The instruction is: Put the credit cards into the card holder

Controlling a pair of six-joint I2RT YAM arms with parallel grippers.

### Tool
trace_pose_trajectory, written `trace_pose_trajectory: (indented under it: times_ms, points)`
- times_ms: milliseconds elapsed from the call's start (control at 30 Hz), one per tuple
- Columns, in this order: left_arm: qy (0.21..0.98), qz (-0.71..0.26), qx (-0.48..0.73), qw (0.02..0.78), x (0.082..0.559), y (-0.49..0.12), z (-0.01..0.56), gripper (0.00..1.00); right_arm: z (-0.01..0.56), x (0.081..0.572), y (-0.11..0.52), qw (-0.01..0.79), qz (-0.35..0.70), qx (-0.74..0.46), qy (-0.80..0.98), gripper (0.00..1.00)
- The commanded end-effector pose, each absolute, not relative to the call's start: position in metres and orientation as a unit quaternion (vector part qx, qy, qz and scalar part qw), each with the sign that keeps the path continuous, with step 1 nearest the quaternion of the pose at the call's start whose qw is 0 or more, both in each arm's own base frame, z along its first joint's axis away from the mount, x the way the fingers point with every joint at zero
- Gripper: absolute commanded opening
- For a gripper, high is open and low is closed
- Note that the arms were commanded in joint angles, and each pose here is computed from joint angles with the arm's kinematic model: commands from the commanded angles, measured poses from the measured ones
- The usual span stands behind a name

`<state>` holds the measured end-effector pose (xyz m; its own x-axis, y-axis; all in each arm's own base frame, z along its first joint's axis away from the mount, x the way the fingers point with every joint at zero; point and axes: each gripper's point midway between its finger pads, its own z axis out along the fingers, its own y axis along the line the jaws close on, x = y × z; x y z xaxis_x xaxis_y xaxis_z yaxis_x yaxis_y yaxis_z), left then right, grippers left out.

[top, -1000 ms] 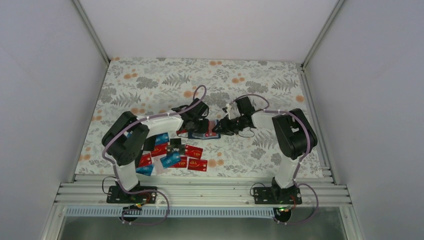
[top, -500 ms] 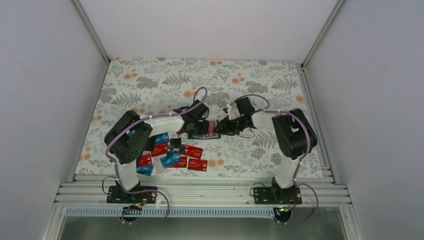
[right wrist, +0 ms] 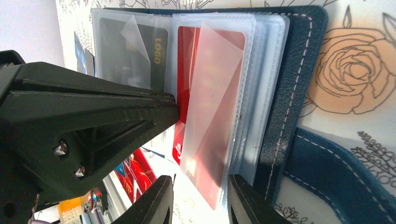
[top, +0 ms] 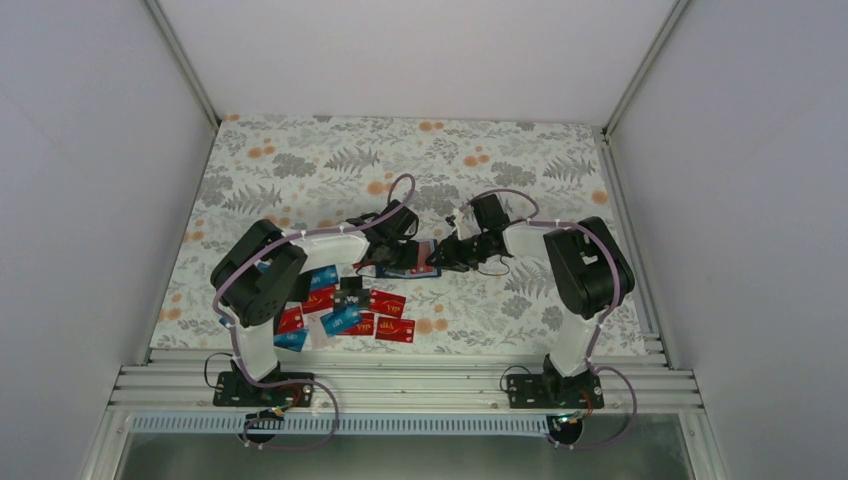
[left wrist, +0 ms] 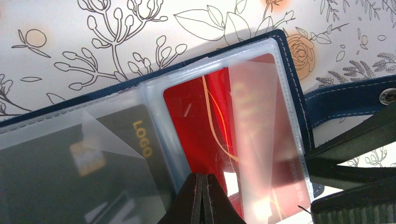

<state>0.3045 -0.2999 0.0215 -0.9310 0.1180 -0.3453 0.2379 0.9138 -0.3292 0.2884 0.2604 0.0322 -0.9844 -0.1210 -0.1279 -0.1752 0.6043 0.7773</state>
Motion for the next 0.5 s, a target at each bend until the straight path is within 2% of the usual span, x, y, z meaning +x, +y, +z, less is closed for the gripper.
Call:
trace_pose_trajectory:
  times_ms: [0,467]
  points:
    - [0.969,-0.181,0.088,0.144,0.300,-0.298,0.008,0.02,0.033,0.283,0.268,0.019,0.453,-0.093,0.887,0.32]
    - [0.967,-0.192,0.086,0.141,0.298,-0.301,0.008,0.02,0.050,0.281,0.279,0.014,0.489,-0.106,0.866,0.33]
